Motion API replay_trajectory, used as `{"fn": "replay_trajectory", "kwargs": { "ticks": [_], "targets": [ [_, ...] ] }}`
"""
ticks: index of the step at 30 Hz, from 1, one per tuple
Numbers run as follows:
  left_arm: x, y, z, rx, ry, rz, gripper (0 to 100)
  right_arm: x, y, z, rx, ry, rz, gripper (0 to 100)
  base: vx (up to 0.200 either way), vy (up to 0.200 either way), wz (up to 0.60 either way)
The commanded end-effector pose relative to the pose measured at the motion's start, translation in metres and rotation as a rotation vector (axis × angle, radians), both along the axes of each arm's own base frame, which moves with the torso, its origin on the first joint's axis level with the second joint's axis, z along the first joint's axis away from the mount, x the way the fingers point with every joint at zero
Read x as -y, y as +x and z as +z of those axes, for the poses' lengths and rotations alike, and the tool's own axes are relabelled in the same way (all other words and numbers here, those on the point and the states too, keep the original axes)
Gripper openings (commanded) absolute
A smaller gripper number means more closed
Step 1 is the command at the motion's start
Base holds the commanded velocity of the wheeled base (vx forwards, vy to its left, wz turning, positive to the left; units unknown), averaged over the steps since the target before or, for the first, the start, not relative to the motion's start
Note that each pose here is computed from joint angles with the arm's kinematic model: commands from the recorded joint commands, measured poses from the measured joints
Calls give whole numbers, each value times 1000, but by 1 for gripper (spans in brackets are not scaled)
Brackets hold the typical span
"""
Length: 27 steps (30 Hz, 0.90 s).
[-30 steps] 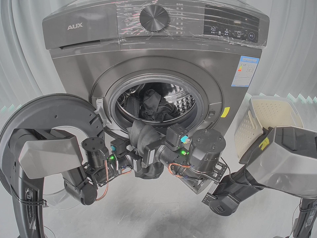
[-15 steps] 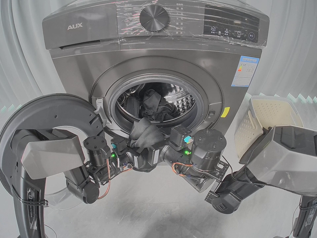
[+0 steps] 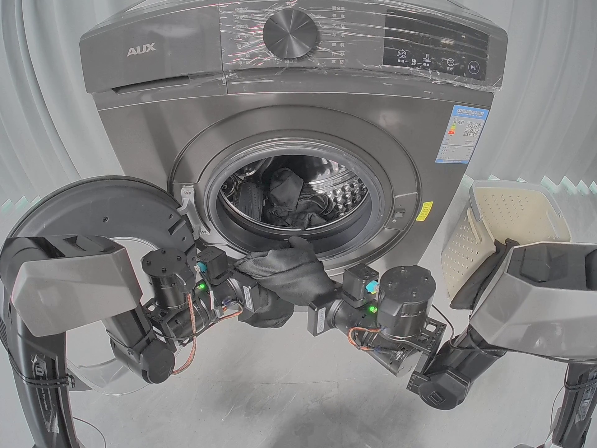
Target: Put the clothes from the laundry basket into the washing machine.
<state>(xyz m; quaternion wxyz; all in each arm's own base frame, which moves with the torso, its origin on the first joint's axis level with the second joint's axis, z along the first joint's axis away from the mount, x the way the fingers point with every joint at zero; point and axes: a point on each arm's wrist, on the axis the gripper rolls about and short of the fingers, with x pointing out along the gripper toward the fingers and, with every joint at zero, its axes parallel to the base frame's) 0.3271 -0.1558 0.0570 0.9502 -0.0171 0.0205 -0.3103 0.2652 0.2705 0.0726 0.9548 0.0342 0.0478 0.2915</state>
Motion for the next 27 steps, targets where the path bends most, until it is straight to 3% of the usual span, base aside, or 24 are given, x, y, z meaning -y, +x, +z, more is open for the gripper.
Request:
{"fn": "replay_trajectory", "kwargs": {
  "ticks": [1,7,8,11,14,17,19,22,27],
  "targets": [
    [-2,-6,12,19,-17,-1,0,1,-3,-9,-23,-24,5,0,0,0,0],
    [-2,-8,15,18,-20,-5,0,0,-3,-8,-20,-19,5,0,0,0,0],
    [-2,-9,15,18,-20,-3,0,0,-3,-8,-20,-19,5,100,0,0,0],
    [-2,-10,14,14,-18,-1,0,2,-5,-7,-29,-17,5,100,0,0,0],
    [-4,-15,15,7,-13,-1,0,17,-20,-18,-84,-86,9,100,0,0,0],
    [-8,-23,25,18,-19,-1,0,43,-46,-43,-191,-196,23,100,0,0,0],
    [-10,-30,34,32,-27,-8,0,52,-55,-53,-240,-231,23,100,0,0,0],
    [-6,-44,39,32,-27,-40,0,61,-64,-60,-261,-244,37,100,0,0,0],
    [-14,-70,45,9,-15,-54,0,67,-70,-64,-251,-203,51,100,0,0,0]
  ]
}}
